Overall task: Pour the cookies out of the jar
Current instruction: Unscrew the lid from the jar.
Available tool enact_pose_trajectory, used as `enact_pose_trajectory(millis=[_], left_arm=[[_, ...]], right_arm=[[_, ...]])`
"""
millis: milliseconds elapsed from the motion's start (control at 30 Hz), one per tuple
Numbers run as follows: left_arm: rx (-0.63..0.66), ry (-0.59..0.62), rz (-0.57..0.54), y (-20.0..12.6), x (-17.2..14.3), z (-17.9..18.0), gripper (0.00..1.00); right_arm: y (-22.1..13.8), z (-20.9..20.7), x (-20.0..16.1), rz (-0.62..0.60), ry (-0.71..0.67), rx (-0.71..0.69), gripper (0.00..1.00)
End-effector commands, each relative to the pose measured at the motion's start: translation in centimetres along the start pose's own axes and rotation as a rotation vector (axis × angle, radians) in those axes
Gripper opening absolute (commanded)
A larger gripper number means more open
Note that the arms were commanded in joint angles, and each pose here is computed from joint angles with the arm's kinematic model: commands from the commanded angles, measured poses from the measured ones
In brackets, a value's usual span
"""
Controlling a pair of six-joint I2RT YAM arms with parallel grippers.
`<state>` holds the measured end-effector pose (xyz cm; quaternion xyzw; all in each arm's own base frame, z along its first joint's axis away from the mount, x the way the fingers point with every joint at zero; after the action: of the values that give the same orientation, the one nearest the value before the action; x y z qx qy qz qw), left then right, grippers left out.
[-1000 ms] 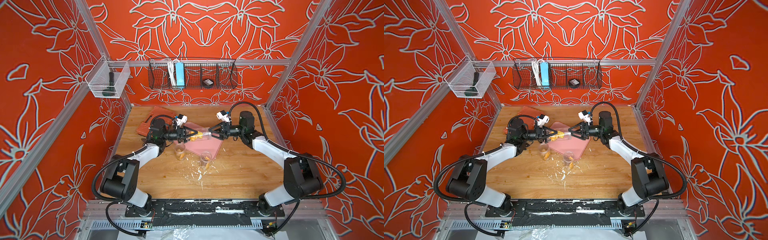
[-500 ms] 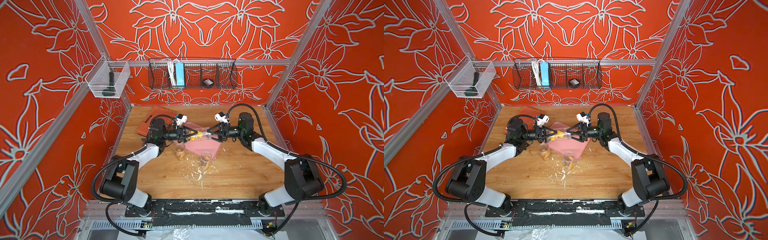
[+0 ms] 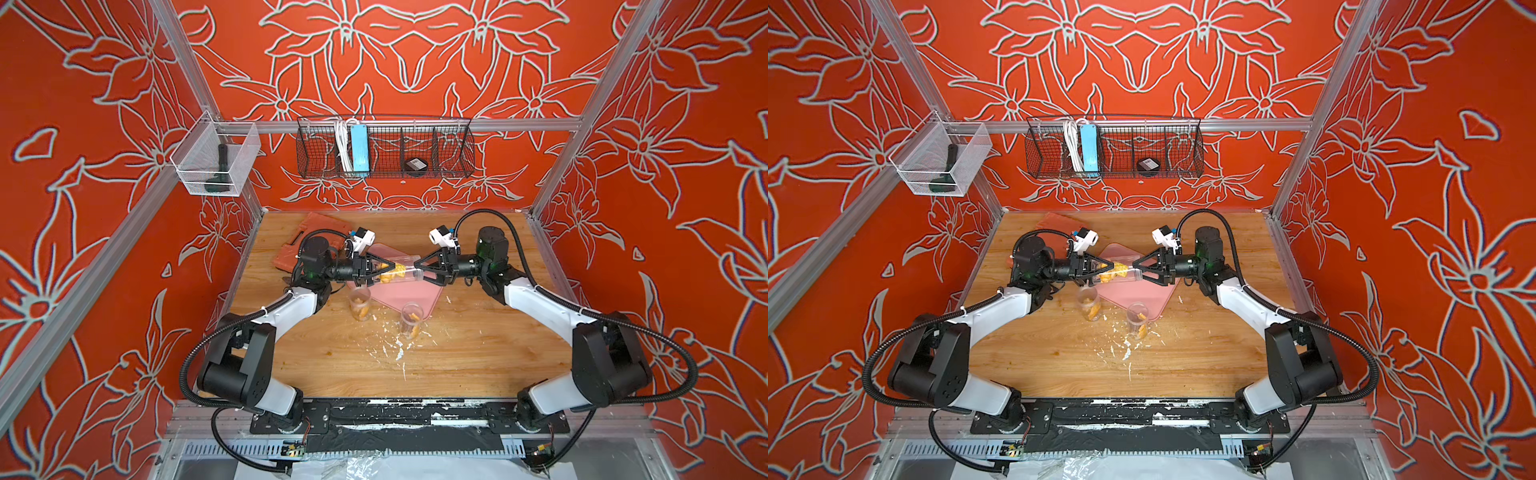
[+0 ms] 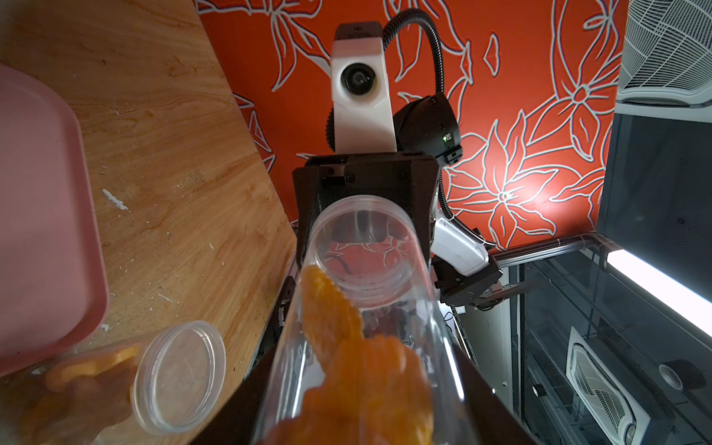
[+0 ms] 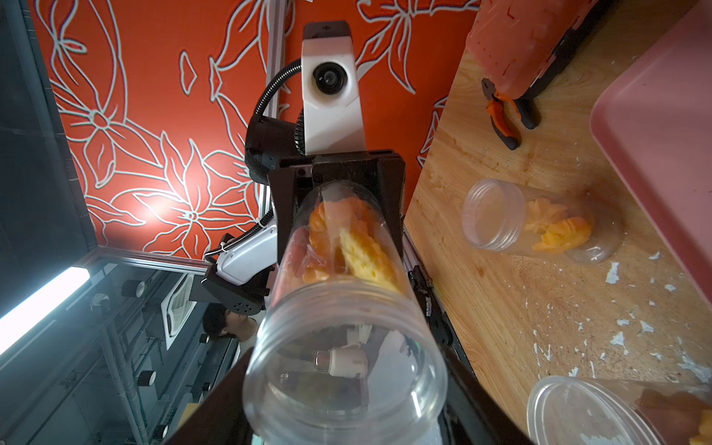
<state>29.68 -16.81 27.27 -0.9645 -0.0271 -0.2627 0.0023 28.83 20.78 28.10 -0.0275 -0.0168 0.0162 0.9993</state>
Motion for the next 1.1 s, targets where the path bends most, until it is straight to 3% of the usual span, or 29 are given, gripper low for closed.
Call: enact_pose_trajectory(millis=[0, 333, 733, 867, 1067], left_arm=[[-0.014, 0.052, -0.006, -0.2, 0.3, -1.3, 0.46], [-0.015, 0.04, -0.004, -0.2, 0.4, -1.1, 0.46], [-0.023, 0.032, -0.008, -0.2, 0.7, -1.2, 0.45], [-0.023, 0.03, -0.007, -0.2, 0.7, -1.2, 0.45], [-0.023, 0.028, -0.007, -0.1, 0.8, -1.1, 0.45]], right_arm=[[-0.2, 1.0, -0.8, 0.029, -0.082, 0.023, 0.57], [-1.0, 1.5, 0.0, 0.047, -0.336, 0.043, 0.53], [-0.8, 0.9, 1.8, 0.079, -0.564, 0.051, 0.4], [-0.9, 1.1, 2.1, 0.056, -0.651, 0.044, 0.4], [-1.0, 0.8, 2.2, 0.035, -0.791, 0.015, 0.3]])
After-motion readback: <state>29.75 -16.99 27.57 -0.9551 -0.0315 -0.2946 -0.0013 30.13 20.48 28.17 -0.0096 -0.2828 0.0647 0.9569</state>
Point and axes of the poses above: each gripper's point midway between its finger pads, its own y axis out along the fingers, its own z axis along the line the jaws close on, x = y × z, the point moved 7 cm from there along -y, back along the fingers, and after that the axes turned 12 degrees about y, right-handed, at the moved point
